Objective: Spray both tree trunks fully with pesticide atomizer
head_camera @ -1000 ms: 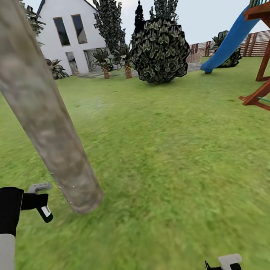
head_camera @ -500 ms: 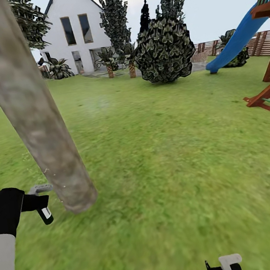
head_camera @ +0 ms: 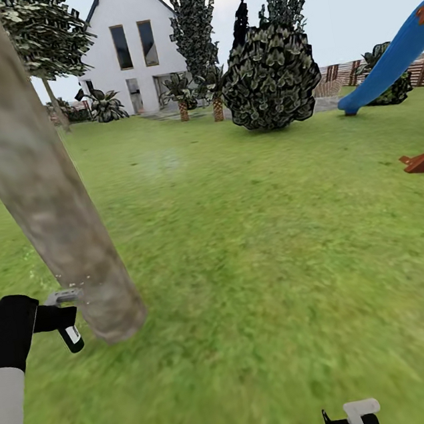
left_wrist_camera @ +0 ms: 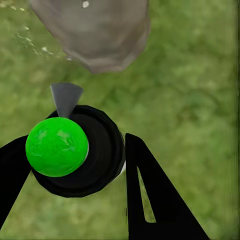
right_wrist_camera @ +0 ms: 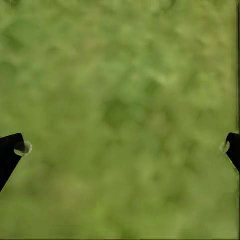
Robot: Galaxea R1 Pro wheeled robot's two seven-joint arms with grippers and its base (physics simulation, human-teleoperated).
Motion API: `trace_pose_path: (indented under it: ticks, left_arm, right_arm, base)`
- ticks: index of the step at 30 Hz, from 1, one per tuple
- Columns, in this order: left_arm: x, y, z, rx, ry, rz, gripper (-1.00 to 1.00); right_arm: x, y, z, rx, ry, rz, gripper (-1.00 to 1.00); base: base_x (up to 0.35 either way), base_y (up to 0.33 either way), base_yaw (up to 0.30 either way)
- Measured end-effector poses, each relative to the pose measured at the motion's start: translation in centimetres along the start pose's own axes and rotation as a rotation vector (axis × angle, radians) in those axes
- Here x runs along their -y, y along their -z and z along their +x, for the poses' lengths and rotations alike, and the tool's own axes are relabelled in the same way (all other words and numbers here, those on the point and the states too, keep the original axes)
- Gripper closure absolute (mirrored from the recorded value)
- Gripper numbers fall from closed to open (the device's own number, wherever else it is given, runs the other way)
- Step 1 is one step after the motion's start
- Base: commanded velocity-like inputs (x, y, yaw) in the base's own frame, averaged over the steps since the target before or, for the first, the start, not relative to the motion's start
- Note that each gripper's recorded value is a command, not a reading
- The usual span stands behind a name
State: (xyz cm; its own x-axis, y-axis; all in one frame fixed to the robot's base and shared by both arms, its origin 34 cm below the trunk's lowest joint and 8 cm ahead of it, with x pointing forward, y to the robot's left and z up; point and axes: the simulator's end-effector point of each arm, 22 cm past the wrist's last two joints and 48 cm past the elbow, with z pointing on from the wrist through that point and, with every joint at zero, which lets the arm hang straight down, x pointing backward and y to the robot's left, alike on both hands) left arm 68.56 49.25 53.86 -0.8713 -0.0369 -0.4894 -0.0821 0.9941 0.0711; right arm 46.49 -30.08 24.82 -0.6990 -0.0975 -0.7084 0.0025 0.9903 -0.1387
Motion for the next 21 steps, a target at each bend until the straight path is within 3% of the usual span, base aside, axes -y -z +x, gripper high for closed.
trace_pose_path:
  ticks: [2,6,8,12,15,16,18,20,21]
  left_arm:
    - [0.2,0.0,0.0,0.0,0.003,0.005,1.0]
    - [4.7,-1.3,0.7,-0.013,-0.003,0.075,1.0]
    - [5.2,-1.8,1.7,-0.028,-0.009,0.077,1.0]
    - [3.8,-2.5,4.1,-0.056,0.001,0.057,1.0]
    - [0.0,-2.2,4.9,-0.058,0.025,-0.024,1.0]
    - [0.1,-2.3,5.0,-0.054,0.031,-0.02,1.0]
    - [1.6,-3.0,5.8,-0.061,0.031,0.009,1.0]
    - [5.4,-4.0,6.1,-0.048,0.015,0.067,1.0]
    - [5.5,-4.1,6.0,-0.039,0.008,0.064,1.0]
  right_arm:
    - [0.0,0.0,0.0,0.0,0.0,0.0,-1.0]
    - [0.0,0.0,0.0,0.0,0.0,-0.001,-1.0]
    - [0.0,0.0,0.0,-0.001,0.0,-0.001,-1.0]
    - [0.0,0.0,0.0,-0.001,0.0,-0.001,-1.0]
    - [0.0,0.0,0.0,-0.001,0.0,-0.001,-1.0]
    - [0.0,0.0,0.0,-0.001,0.0,-0.001,-1.0]
    - [0.0,0.0,0.0,-0.001,0.0,-0.001,-1.0]
    - [0.0,0.0,0.0,-0.001,0.0,-0.001,-1.0]
    - [0.0,0.0,0.0,-0.001,0.0,-0.001,-1.0]
  base:
    - [0.053,-0.258,0.0]
    - [0.006,-0.148,0.0]
    - [0.0,-0.017,0.0]
    - [0.0,-0.001,0.0]
    - [0.0,0.0,0.0]
    - [0.0,0.0,0.0]
    - [0.0,0.0,0.0]
    - [0.0,0.0,0.0]
    - [0.0,0.0,0.0]
